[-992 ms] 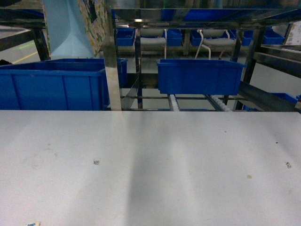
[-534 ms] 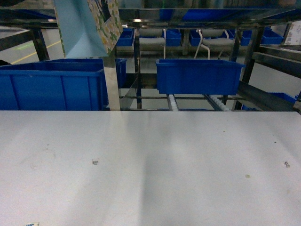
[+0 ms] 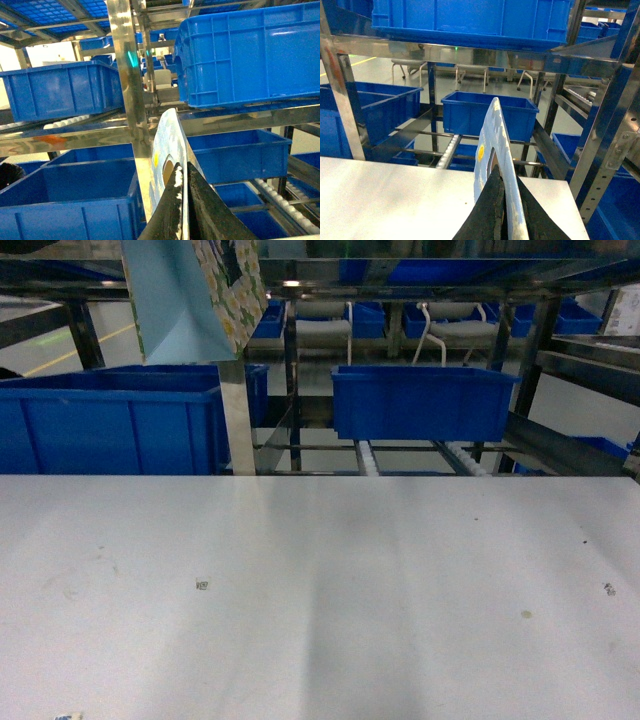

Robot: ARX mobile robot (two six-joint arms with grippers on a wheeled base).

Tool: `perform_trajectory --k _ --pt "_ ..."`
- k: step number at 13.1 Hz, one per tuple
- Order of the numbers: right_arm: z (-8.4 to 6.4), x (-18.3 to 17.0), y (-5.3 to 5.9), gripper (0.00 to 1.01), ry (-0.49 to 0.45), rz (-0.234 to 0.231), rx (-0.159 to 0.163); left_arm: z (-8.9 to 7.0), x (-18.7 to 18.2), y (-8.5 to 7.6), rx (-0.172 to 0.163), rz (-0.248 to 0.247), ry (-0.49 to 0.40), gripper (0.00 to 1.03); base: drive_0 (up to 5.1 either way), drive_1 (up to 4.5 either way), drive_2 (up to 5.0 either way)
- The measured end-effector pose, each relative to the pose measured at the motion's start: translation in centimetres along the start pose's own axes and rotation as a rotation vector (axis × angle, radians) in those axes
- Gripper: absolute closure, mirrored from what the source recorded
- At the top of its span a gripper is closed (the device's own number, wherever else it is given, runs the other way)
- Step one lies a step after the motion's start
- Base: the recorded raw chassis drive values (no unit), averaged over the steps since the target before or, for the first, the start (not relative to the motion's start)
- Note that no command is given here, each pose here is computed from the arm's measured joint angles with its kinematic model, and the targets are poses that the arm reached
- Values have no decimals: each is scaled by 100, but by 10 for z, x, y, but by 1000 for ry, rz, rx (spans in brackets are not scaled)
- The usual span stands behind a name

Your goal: Move flower gift bag to table near conveyor

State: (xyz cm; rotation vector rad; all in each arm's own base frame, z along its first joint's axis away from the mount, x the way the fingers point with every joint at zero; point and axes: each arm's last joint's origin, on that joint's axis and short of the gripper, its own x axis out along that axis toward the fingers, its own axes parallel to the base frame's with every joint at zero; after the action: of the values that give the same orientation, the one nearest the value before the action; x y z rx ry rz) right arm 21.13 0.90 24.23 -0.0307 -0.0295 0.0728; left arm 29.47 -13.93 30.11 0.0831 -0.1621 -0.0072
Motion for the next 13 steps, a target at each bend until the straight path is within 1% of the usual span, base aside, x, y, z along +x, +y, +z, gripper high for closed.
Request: perform_trajectory --k 1,3,4,5,6,7,8,9,10,11,12,13 --pt "-16 17 -4 99 28 2 1 0 0 0 0 0 0 101 0 0 0" --pt "-46 37 -9 99 86 8 7 0 0 0 0 0 0 101 0 0 0" --pt "-58 45 -13 99 86 7 19 0 0 0 0 0 0 101 0 0 0" --pt "-77 55 -19 99 118 3 35 0 0 0 0 0 0 101 0 0 0" --pt "-100 65 -27 99 177 -6 52 0 0 0 0 0 0 101 0 0 0" --pt "-118 72 -34 99 221 -18 70 0 0 0 0 0 0 101 0 0 0" --pt "-127 80 -39 99 229 -14 75 0 0 0 0 0 0 101 0 0 0" --pt "-134 83 -40 99 241 -5 82 0 0 0 0 0 0 101 0 0 0" --pt "-139 83 -40 99 253 -1 90 0 0 0 0 0 0 101 0 0 0" --pt "-148 82 -39 99 257 7 106 0 0 0 0 0 0 101 0 0 0" --pt "-157 78 -39 99 282 15 117 0 0 0 0 0 0 101 0 0 0" --pt "-162 73 -38 99 295 15 123 0 0 0 0 0 0 101 0 0 0"
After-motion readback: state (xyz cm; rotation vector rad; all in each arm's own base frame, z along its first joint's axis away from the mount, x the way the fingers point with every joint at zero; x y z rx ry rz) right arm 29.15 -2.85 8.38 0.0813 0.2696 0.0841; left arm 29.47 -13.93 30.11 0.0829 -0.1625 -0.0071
